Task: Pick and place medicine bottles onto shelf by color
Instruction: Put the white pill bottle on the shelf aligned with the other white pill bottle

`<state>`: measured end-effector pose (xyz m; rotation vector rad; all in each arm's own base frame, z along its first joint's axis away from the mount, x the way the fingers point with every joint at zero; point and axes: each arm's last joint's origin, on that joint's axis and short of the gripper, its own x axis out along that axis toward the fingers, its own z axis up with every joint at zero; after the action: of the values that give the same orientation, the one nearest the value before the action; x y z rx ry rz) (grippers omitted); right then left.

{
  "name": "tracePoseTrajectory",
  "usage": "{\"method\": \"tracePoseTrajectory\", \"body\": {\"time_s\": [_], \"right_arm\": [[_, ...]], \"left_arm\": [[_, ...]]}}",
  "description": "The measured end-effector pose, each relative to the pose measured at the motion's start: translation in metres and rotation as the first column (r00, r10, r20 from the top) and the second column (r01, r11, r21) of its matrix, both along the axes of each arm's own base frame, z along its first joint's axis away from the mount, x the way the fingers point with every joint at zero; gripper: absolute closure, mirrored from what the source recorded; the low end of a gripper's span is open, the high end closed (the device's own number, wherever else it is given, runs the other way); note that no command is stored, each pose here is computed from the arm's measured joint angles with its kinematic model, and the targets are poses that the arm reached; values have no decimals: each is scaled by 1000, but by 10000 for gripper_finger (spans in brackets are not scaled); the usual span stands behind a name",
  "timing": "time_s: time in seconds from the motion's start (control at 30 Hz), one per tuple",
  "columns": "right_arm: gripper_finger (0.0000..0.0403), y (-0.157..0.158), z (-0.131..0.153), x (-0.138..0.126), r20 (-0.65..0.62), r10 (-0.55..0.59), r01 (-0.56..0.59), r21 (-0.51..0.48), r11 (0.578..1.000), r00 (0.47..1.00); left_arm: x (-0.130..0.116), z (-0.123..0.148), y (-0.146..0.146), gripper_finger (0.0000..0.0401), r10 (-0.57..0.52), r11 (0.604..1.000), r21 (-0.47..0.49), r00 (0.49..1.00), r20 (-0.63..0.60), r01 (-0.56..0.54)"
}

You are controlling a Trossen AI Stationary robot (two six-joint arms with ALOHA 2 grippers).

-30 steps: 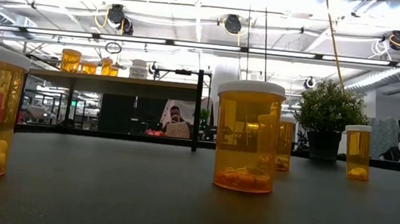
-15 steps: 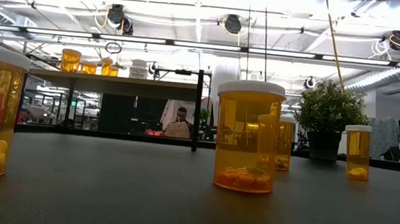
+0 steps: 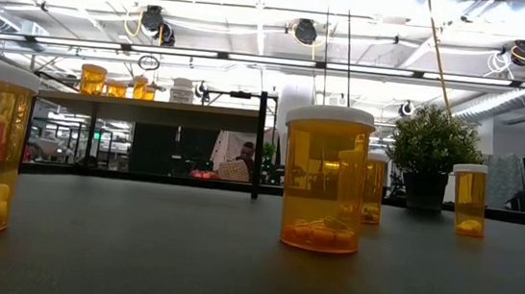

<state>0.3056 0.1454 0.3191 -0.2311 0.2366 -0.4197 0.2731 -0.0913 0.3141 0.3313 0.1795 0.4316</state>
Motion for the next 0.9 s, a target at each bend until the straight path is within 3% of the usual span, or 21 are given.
{"method": "tracePoseTrajectory", "body": {"time_s": [0.13,0.33,0.57,0.9], "right_arm": [[110,-19,-17,5,212,-20,13,37,999,977],[110,-61,-37,2,507,46,-152,169,974,861],[110,-98,-50,11,521,79,-254,274,927,850],[110,-106,-60,18,517,95,-286,304,908,851]], "left_arm": [[-3,1,-5,164,68,997,36,998,1,-68],[-5,0,-7,164,166,982,90,986,-6,-164],[2,-5,-2,164,209,971,129,978,-30,-203],[31,-22,2,164,252,945,221,968,-18,-242]]}}
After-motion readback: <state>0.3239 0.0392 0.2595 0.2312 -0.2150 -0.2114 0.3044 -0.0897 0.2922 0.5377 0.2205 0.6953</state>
